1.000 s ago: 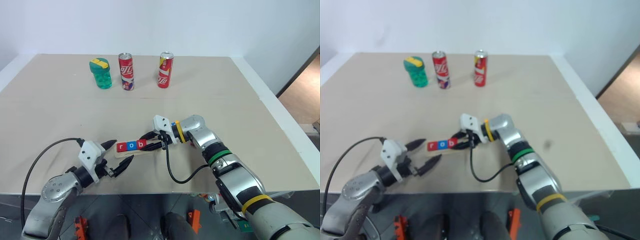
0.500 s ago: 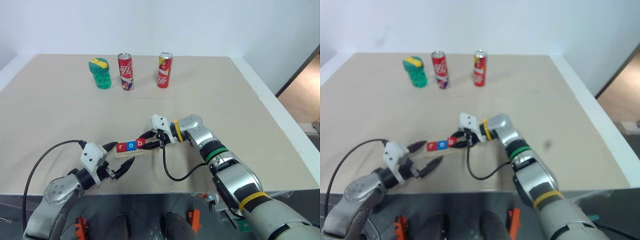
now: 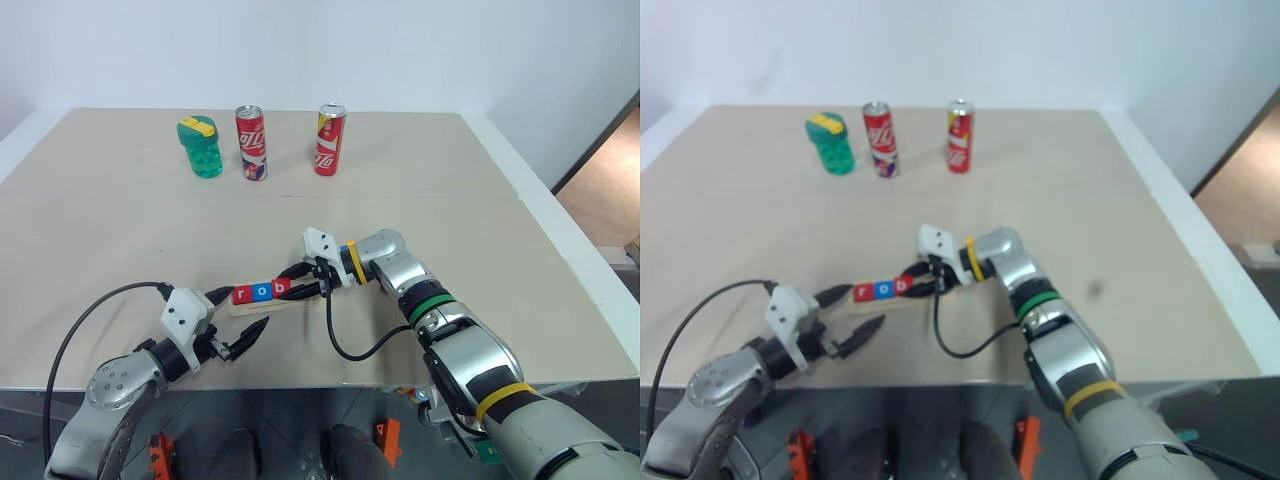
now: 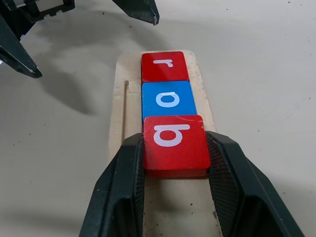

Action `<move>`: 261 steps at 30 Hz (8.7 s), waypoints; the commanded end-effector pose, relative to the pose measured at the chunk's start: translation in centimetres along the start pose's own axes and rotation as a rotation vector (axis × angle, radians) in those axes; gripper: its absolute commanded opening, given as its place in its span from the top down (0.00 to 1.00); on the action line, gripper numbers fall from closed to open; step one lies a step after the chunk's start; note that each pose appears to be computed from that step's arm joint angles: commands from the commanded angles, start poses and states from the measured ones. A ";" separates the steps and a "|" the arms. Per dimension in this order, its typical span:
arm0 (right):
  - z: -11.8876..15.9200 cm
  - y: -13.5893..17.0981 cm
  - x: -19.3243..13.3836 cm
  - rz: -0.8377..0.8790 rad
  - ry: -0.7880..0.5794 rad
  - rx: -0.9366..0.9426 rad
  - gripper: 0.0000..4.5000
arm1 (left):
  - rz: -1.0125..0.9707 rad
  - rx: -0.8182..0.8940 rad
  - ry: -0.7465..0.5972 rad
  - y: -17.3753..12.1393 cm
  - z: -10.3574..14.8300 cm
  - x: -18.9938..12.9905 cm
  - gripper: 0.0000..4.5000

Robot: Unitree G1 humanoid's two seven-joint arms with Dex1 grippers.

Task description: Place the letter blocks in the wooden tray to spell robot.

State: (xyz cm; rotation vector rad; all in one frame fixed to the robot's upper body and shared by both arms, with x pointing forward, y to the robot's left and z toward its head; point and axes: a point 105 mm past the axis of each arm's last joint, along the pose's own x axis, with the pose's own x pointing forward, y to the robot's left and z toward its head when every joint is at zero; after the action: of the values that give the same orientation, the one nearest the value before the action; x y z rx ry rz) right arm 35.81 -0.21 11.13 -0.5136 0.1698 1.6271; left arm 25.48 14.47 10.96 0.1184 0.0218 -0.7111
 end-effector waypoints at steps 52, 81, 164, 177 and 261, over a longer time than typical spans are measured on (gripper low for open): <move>2.0 -0.8 0.0 0.002 -0.028 -0.044 0.62 | -0.023 0.063 -0.023 -0.7 0.9 0.5 0.00; 1.8 -0.6 -0.5 -0.042 -0.052 0.012 0.62 | -0.018 0.063 -0.028 -0.3 0.9 1.1 0.00; 2.1 2.1 0.4 -0.554 -0.176 0.213 0.99 | -0.071 0.053 -0.022 -0.1 0.8 0.4 0.00; 2.1 0.7 -0.3 -0.617 -0.177 0.188 0.99 | -0.079 0.003 -0.042 -0.4 1.0 0.4 0.00; 0.4 0.7 -3.4 -0.100 0.008 -0.057 0.68 | -0.107 0.003 -0.005 -1.6 1.3 0.8 0.00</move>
State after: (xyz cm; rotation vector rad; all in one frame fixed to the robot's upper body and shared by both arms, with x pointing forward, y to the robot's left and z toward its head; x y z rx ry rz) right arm 34.72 -3.80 11.56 -0.5330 0.1509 1.5268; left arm 25.16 12.47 11.41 0.1006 0.0494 -0.8315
